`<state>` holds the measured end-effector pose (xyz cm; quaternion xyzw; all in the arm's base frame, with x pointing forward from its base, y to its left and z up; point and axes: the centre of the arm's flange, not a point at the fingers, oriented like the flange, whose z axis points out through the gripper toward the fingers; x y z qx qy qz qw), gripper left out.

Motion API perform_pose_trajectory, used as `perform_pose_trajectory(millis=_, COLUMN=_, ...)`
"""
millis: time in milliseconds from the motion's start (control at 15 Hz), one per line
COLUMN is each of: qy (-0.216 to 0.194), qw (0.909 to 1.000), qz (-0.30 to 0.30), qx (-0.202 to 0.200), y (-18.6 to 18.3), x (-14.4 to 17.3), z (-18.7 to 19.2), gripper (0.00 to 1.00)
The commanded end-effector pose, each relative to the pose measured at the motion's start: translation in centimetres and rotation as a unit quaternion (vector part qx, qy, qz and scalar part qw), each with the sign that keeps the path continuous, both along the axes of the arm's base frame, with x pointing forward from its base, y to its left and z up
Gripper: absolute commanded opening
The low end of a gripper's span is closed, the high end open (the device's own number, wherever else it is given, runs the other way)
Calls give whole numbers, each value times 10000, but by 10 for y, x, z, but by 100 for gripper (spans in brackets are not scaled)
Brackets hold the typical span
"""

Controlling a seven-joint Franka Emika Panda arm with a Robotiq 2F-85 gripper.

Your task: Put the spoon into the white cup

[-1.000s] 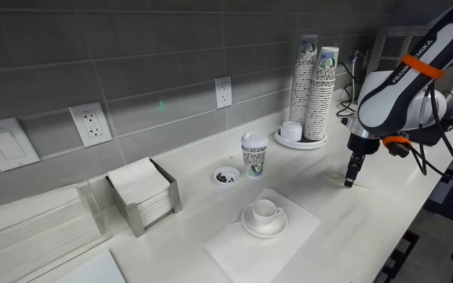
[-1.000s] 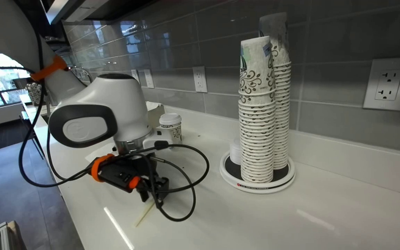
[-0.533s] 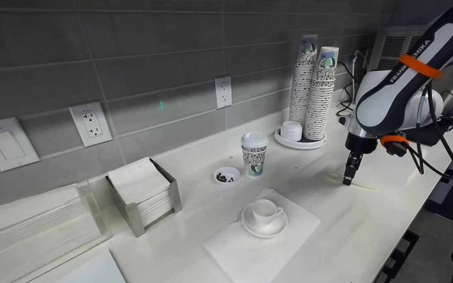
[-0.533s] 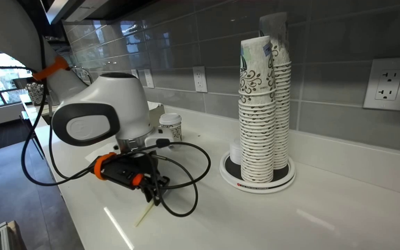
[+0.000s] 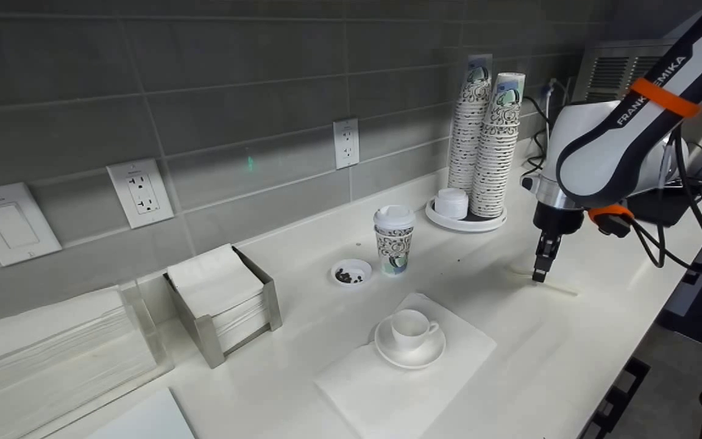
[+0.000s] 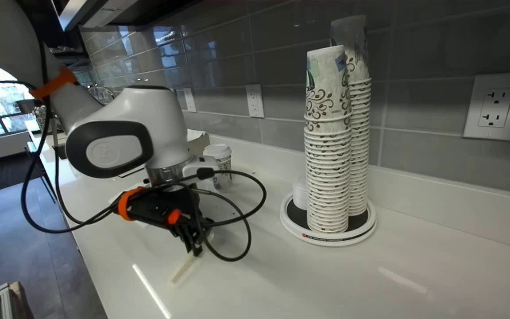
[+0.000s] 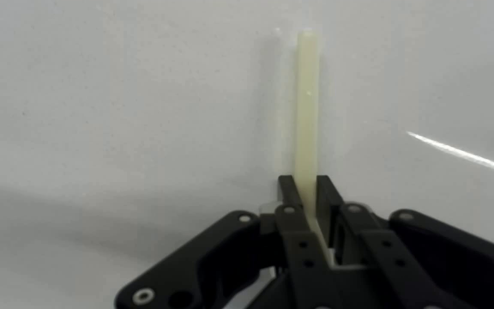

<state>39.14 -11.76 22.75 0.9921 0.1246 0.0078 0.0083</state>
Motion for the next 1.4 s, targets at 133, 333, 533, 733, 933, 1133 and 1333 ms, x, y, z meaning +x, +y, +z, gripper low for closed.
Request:
perform_pose_trajectory(millis=133, qy=-65, qw=9967, qz=813, qx=55, y=72, x=6, z=48, gripper=4)
perform_pose_trajectory(millis=333, qy=-10, qw=9916, qz=1286, qx=-141, y=118, x=20, z=54, gripper=4)
perform_pose_trajectory(millis=533, qy=81, qw=9852, qz=1622, qx=-543, y=160, x=30, z=65, gripper=4)
perform_pose_trajectory(millis=733, qy=294, qw=9760, qz=1771, qx=-1234, y=201, x=32, z=78, gripper=4)
perform_pose_trajectory(millis=933, qy=571, qw=9658, qz=1742, qx=-1834, y=235, x=26, z=90, gripper=4)
perform_pose_trajectory(millis=1133, qy=829, qw=9582, qz=1752, qx=-2103, y=291, x=19, z=91, gripper=4)
perform_pose_trajectory(millis=1333, qy=740, qw=9574, qz=1879, qx=-2062, y=293, x=4, z=92, gripper=15)
